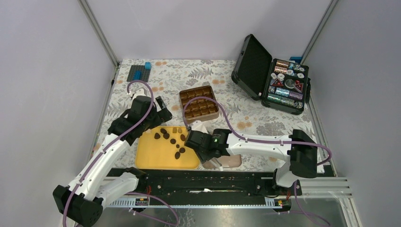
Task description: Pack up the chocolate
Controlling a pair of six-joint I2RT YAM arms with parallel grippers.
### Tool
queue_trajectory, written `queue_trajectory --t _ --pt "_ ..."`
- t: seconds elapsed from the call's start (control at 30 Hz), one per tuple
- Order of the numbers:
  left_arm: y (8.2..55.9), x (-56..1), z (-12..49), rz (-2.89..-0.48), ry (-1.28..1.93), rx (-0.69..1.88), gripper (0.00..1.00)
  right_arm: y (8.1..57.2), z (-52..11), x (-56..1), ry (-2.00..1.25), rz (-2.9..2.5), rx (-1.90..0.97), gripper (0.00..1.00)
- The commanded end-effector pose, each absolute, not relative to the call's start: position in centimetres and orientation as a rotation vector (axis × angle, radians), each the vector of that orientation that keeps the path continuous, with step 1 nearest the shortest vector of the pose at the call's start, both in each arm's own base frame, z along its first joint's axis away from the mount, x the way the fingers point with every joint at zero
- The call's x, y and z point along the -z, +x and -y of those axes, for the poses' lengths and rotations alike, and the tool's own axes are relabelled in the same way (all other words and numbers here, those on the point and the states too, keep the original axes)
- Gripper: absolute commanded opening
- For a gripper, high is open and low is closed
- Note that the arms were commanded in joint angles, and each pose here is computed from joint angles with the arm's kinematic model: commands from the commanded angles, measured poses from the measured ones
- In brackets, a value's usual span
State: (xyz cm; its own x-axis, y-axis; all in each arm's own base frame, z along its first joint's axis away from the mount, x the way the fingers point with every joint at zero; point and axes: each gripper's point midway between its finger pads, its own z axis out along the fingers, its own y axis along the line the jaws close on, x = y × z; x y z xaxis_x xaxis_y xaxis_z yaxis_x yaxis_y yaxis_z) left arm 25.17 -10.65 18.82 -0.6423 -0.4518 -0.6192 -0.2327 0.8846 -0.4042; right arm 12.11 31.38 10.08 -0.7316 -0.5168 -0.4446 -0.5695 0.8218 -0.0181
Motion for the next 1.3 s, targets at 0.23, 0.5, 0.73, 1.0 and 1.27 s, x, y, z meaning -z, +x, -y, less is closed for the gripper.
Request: queue_trajectory --t 0.23,0.5,0.73,1.0,1.27 --pt "25.4 -19.7 10.3 -2.228 -0.487 0.385 0.99 14.0 -32.2 -11.3 -0.724 -2.450 -0.083 0.49" --pt "25.3 -19.4 10.3 -2.237 -0.477 0.382 0.99 13.9 -31.9 -10.6 -0.748 -2.448 -0.041 0.44" --pt "25.3 -19.3 10.5 -2.236 -0.483 0.399 0.99 13.9 -31.8 -10.7 -0.764 -2.439 -0.030 0.27" --pt "25.4 -19.5 10.5 -2.232 -0.485 0.399 0.99 13.5 -32.0 -14.6 -0.768 -2.392 -0.159 0.16" --pt "25.6 -19.1 10.4 -2.241 -0.486 0.382 0.99 14.8 -30.7 -19.5 -0.674 -2.258 -0.252 0.11"
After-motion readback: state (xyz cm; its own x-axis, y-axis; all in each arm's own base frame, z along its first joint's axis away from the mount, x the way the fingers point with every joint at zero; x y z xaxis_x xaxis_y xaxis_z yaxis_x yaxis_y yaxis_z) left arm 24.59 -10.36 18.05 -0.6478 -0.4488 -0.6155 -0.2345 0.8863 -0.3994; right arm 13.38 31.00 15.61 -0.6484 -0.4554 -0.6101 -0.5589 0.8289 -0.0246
